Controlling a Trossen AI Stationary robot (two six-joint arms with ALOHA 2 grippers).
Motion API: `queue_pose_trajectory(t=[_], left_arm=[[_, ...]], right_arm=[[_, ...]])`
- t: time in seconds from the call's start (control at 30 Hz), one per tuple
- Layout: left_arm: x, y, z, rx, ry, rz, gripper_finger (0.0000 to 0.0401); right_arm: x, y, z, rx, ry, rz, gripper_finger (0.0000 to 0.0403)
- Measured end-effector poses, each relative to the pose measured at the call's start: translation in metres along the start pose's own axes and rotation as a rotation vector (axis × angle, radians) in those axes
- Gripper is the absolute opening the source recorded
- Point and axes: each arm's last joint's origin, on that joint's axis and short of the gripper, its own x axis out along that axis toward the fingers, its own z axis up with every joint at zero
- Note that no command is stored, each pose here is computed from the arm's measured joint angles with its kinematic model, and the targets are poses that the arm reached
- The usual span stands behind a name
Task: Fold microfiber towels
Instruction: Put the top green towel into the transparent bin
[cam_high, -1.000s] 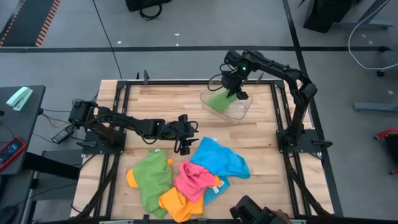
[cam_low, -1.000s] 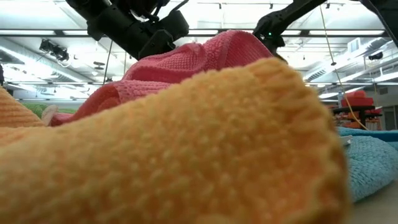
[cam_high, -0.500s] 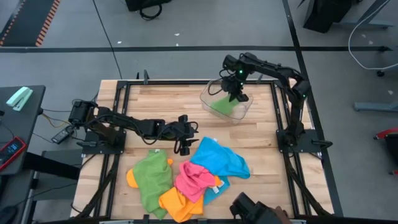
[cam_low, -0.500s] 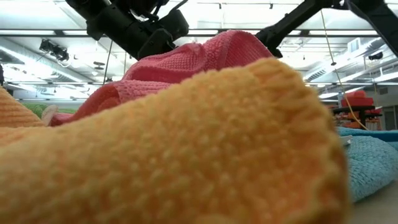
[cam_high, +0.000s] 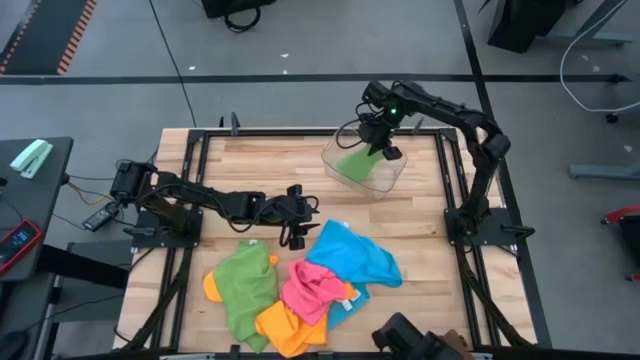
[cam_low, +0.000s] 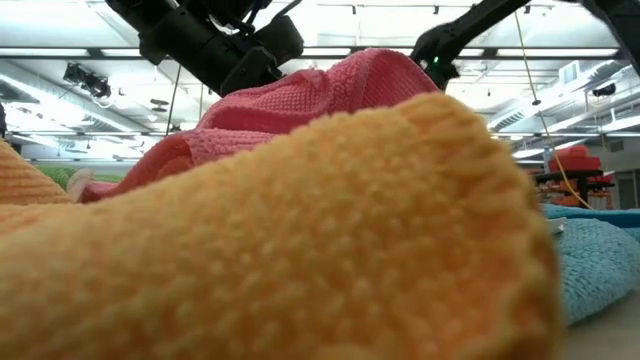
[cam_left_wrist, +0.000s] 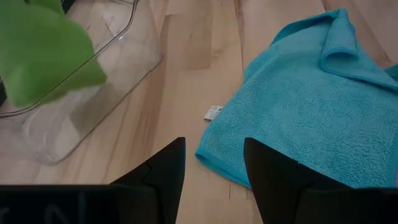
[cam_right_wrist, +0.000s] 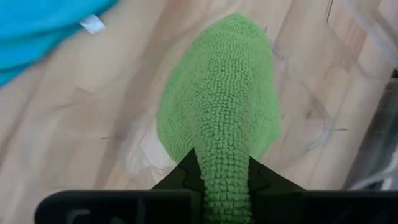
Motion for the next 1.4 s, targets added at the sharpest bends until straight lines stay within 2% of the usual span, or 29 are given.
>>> queue_pose_trajectory(t=[0.13,0.27,0.4,0.63,0.77,0.9,1.03,1.23,1.4], left_arm=[[0.0,0.0,0.0,-0.008,0.0,0.0,0.0174],[0.0,0.0,0.0,-0.008,0.0,0.0,0.0174],[0.0,0.0,0.0,-0.008,0.0,0.0,0.0174],[0.0,0.0,0.0,-0.007,0.001,0.0,0.0173],[0.0,0.0,0.0,-0.008,0.002,0.0,0.0174],[0.0,0.0,0.0,-0.008,0.002,0.0,0.0174],[0.0,0.0,-0.001,-0.017,0.007,0.0,0.0174],[0.0,0.0,-0.002,-0.03,0.022,-0.001,0.0173],[0.0,0.0,-0.003,-0.027,0.033,-0.001,0.0173]], right_arm=[[-0.025,0.019,0.006,-0.012,-0.051,-0.006,0.0044],[-0.051,0.041,0.014,0.008,-0.196,0.0,0.0044],[-0.062,0.059,0.026,0.003,-0.27,0.023,0.0044],[-0.045,0.082,0.059,0.012,-0.269,0.142,0.0044],[-0.025,0.088,0.074,0.109,-0.233,0.233,0.0044],[-0.002,0.083,0.08,0.213,-0.186,0.307,0.0043],[0.013,0.069,0.074,0.318,-0.146,0.332,0.0043],[0.023,0.04,0.05,0.527,-0.08,0.286,0.0043],[0.017,0.022,0.027,0.677,-0.04,0.215,0.0043]])
